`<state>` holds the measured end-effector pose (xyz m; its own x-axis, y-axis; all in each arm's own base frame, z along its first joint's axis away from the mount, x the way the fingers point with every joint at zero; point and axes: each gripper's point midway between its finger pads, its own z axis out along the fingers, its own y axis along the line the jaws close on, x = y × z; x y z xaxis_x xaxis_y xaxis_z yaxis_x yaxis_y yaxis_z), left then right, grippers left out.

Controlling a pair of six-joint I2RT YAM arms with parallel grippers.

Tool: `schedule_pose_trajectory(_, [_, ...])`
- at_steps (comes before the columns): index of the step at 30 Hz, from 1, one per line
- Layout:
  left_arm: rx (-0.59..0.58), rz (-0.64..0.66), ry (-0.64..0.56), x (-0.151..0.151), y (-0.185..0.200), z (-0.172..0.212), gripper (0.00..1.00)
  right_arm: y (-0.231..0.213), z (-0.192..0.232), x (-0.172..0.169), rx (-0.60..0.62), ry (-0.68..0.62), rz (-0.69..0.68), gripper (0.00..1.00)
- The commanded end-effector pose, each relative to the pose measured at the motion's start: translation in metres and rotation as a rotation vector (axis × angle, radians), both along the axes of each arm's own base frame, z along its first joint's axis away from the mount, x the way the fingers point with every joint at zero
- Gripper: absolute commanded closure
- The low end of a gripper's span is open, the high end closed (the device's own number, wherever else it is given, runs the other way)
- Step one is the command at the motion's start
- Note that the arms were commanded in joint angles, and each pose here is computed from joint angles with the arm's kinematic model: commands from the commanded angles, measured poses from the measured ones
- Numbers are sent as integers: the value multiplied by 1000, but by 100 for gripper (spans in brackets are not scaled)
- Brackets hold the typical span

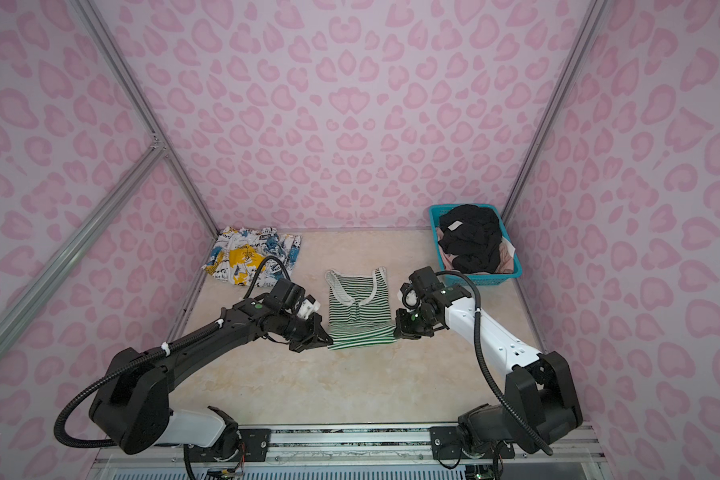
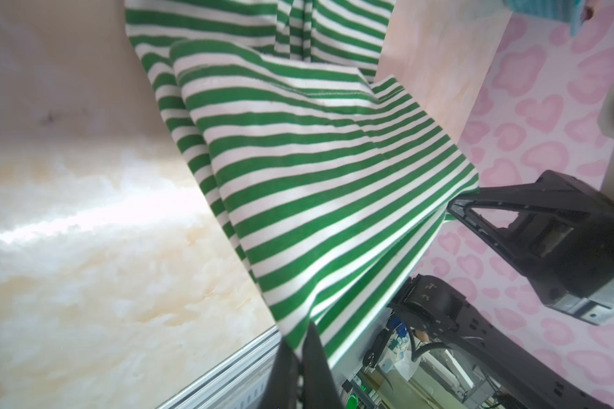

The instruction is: Fold and stack the mixed laundry pile

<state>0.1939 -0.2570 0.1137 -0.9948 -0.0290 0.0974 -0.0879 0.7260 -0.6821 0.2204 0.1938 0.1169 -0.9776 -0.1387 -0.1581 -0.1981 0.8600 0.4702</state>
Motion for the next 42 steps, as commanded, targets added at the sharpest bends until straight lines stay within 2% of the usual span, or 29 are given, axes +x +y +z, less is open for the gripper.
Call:
schedule_pose_trajectory(1, [52, 44, 0, -18, 7, -4, 98, -11, -5, -16, -73, 1, -44, 100])
schedule_pose_trajectory(7, [42, 106, -28, -43, 15, 11, 98, -18, 18, -36, -74, -48, -63, 100])
schedule_pose_trajectory(12, [80, 145, -76, -28, 19, 19, 98, -14, 25, -18, -70, -93, -66, 100])
schedule_pose_trajectory(15, [102, 176, -87, -7, 18, 19, 98, -5, 28, 4, -56, -94, -53, 100])
schedule_pose_trajectory(19, [67, 248, -102, 31, 20, 25, 98, 12, 29, 41, -27, -68, -10, 100])
schedule_pose_trajectory(25, [38, 236, -91, 94, 18, 10, 98, 34, -14, 103, 16, 5, -34, 100])
schedule_pose_trajectory(27, [36, 251, -56, 115, 21, -8, 98, 39, -36, 120, 18, 23, -62, 94])
schedule_pose_trajectory(29, [23, 274, -29, 138, 24, -25, 98, 43, -52, 134, 18, 32, -72, 80])
schedule_pose_trajectory(31, [-5, 277, -38, 156, 22, -33, 94, 44, -55, 144, 8, 2, -73, 70])
schedule_pose_trajectory(34, [-44, 279, -59, 180, 18, -31, 91, 44, -46, 152, 11, -52, -73, 60])
schedule_pose_trajectory(39, [-114, 265, -91, 205, 8, -16, 88, 32, -25, 149, -11, -159, -66, 56])
schedule_pose_trajectory(42, [-173, 253, -98, 213, 1, -6, 75, 30, -17, 138, -4, -203, -22, 56])
